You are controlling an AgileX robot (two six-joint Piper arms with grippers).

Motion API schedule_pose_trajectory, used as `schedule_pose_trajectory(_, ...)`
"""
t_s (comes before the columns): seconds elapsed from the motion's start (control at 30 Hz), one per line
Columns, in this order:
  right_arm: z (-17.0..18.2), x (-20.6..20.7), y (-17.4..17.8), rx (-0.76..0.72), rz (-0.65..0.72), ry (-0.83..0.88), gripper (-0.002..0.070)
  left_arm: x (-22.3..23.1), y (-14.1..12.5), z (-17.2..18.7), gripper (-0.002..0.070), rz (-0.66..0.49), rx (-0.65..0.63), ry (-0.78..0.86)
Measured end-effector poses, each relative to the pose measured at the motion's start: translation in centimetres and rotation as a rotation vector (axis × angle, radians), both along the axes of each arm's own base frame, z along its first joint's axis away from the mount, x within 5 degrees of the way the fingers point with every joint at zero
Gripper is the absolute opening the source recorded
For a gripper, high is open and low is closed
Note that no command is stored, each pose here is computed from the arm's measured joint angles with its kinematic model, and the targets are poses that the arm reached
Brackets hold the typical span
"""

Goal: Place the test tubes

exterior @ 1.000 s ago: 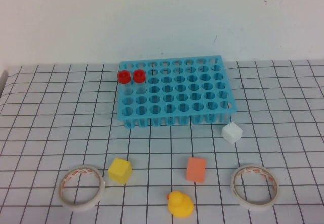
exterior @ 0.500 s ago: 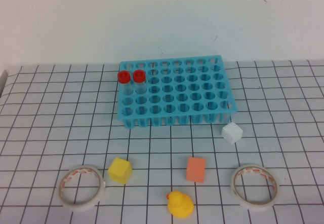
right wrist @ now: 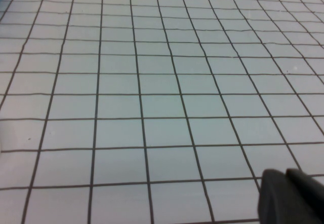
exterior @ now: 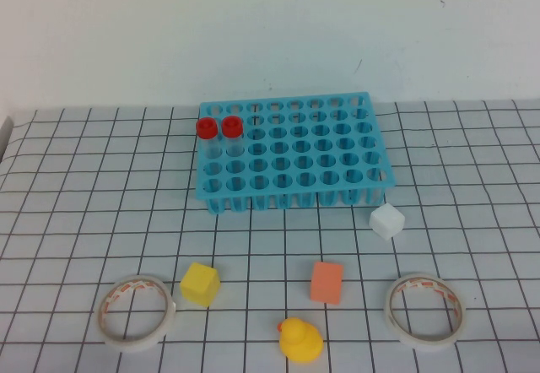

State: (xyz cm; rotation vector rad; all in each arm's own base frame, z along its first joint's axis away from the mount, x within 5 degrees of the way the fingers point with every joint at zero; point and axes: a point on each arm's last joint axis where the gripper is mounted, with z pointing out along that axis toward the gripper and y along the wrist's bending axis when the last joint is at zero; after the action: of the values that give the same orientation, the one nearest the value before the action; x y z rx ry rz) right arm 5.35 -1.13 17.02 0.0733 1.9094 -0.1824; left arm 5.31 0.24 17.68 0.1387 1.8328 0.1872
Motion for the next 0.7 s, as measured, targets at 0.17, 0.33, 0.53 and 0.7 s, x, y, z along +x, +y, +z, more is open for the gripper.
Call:
schedule_pose_trajectory(0.17,0.0,0.0,0.0,0.0,0.0,0.0,-0.0001,0.0,0.01,0.0,-0.0001,-0.001,0.007,0.0)
schedule_pose_trajectory(0.33,0.0,0.0,0.0,0.0,0.0,0.0,-0.0001,0.0,0.01,0.0,-0.0001,-0.001,0.01,0.001)
schedule_pose_trajectory(0.53,0.0,0.0,0.0,0.0,0.0,0.0,-0.0001,0.0,0.01,0.0,-0.0001,-0.002,0.012,0.001)
schedule_pose_trajectory(0.7,0.0,0.0,0.0,0.0,0.0,0.0,-0.0001,0.0,0.01,0.0,-0.0001,-0.002,0.012,0.001)
